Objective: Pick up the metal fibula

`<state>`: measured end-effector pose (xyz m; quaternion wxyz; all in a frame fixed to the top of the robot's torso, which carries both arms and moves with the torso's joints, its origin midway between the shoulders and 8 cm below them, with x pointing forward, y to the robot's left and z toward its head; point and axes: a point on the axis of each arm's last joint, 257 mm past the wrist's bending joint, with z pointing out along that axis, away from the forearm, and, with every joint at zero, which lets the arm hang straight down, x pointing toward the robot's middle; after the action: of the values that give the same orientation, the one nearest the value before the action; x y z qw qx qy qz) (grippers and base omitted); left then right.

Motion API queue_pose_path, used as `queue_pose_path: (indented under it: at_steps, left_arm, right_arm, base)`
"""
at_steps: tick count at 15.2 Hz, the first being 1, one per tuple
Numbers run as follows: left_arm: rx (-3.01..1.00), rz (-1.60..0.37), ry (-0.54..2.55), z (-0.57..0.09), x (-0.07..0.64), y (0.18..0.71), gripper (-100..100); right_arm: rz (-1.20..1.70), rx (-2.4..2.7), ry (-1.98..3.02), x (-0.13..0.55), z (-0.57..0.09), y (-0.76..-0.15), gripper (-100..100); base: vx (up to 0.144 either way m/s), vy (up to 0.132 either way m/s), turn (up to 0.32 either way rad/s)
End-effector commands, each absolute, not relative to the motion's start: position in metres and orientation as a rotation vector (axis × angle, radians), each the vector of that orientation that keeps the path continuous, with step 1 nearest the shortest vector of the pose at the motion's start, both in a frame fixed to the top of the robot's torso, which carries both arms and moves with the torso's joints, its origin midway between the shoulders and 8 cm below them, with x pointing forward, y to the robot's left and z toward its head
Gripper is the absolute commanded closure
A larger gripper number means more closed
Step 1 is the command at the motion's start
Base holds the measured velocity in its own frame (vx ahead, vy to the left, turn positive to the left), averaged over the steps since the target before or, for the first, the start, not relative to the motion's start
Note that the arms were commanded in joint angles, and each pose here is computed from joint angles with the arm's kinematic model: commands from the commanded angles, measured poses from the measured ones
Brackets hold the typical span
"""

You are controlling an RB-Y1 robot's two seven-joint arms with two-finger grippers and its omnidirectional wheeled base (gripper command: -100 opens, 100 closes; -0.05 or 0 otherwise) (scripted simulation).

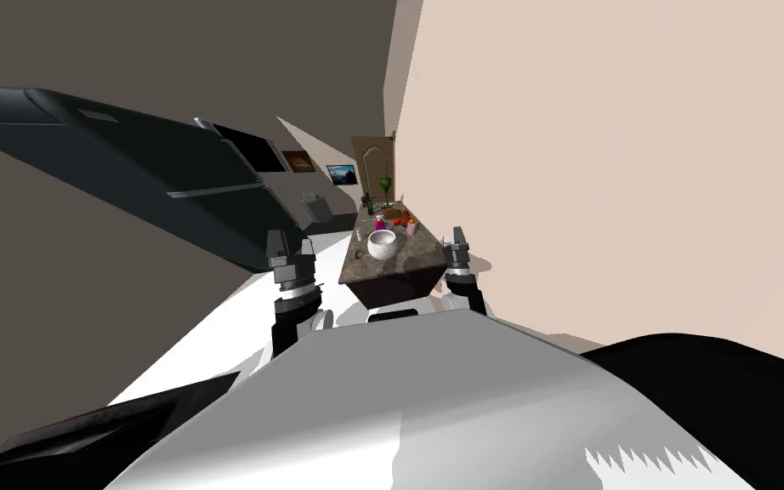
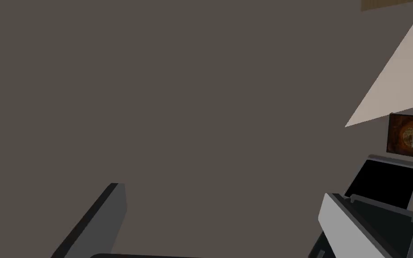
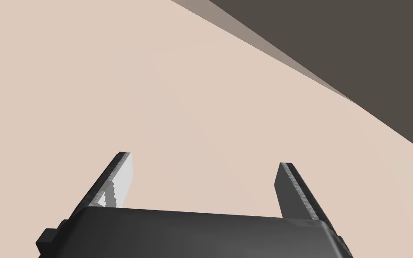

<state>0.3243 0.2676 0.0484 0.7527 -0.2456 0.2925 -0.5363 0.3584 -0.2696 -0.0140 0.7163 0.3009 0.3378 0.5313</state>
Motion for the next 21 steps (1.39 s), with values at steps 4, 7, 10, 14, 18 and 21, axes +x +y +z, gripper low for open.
queue_pose_path:
  at_steps: [4, 7, 10, 14, 18, 21]
  left_arm:
    - [-0.545, -1.186, 0.74, 0.024, 0.355, 0.259, -100]
    - [-0.57, -1.19, 0.802, 0.005, 0.378, 0.256, -100]
    - [-0.588, -1.19, 0.837, -0.007, 0.392, 0.254, -100]
    - [-0.632, -1.187, 0.912, -0.032, 0.424, 0.252, -100]
    - [-0.674, -1.183, 0.981, -0.053, 0.455, 0.247, -100]
    - [-0.71, -1.173, 1.032, -0.073, 0.474, 0.246, -100]
  right_arm:
    - [1.176, 0.666, 0.748, 0.358, -0.014, -0.27, 0]
    - [1.176, 0.666, 0.748, 0.358, -0.014, -0.27, 0]
    - [1.176, 0.666, 0.748, 0.358, -0.014, -0.27, 0]
    - [1.176, 0.666, 0.748, 0.358, -0.014, -0.27, 0]
    - [1.176, 0.666, 0.748, 0.358, -0.014, -0.27, 0]
    - [1.176, 0.666, 0.748, 0.358, -0.014, -0.27, 0]
  base:
    - [-0.006, 0.072, -0.104]
    - [0.004, 0.115, -0.12]
    - [-0.001, 0.102, -0.106]
    - [-0.013, 0.124, -0.138]
    - [-0.003, 0.11, -0.108]
    - [-0.017, 0.118, -0.174]
